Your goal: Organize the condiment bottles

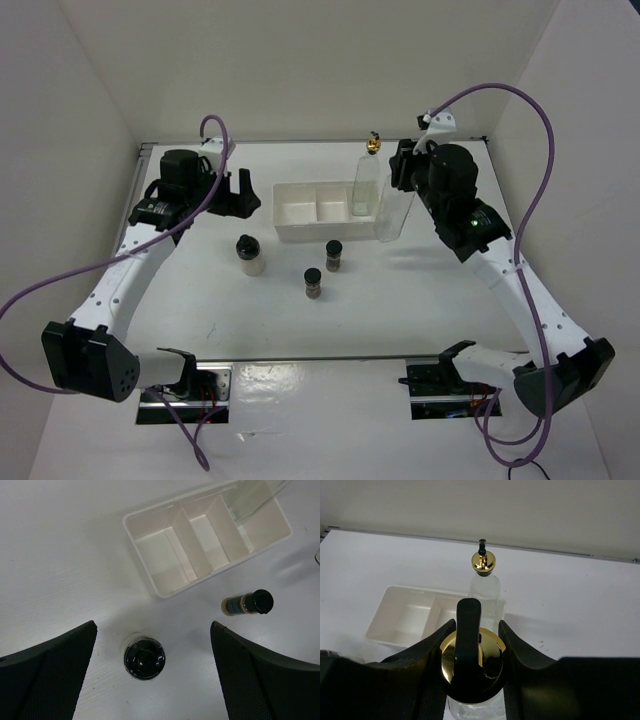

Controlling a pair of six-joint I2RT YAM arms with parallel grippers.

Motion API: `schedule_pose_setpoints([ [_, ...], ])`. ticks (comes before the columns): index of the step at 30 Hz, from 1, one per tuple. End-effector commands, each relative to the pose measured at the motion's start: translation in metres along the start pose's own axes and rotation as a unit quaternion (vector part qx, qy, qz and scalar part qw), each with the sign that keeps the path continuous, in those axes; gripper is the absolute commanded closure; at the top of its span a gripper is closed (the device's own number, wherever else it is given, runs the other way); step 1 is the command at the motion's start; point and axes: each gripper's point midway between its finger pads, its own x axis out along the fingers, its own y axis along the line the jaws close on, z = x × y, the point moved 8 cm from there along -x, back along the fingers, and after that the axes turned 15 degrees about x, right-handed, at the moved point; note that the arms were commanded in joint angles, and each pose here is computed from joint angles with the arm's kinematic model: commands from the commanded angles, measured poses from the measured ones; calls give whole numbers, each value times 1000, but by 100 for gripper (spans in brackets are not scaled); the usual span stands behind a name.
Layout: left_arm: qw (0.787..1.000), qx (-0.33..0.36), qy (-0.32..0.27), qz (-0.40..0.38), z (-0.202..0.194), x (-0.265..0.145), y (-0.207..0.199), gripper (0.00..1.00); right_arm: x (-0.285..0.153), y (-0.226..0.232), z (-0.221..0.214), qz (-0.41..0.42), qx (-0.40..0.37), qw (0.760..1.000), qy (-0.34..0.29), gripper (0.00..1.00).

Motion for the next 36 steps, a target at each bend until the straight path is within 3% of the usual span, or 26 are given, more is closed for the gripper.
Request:
schedule_pose_setpoints([
  [1,1000,11,-27,-1,13,2,2,0,6,16,42,18,21,996,-82,100],
  [21,1000,0,-6,-4,11,27,8,0,72,25,32,-53,67,992,-92,100],
  [36,1000,-4,8,-2,6,40,12,0,98,26,23,-74,76,990,-98,100],
])
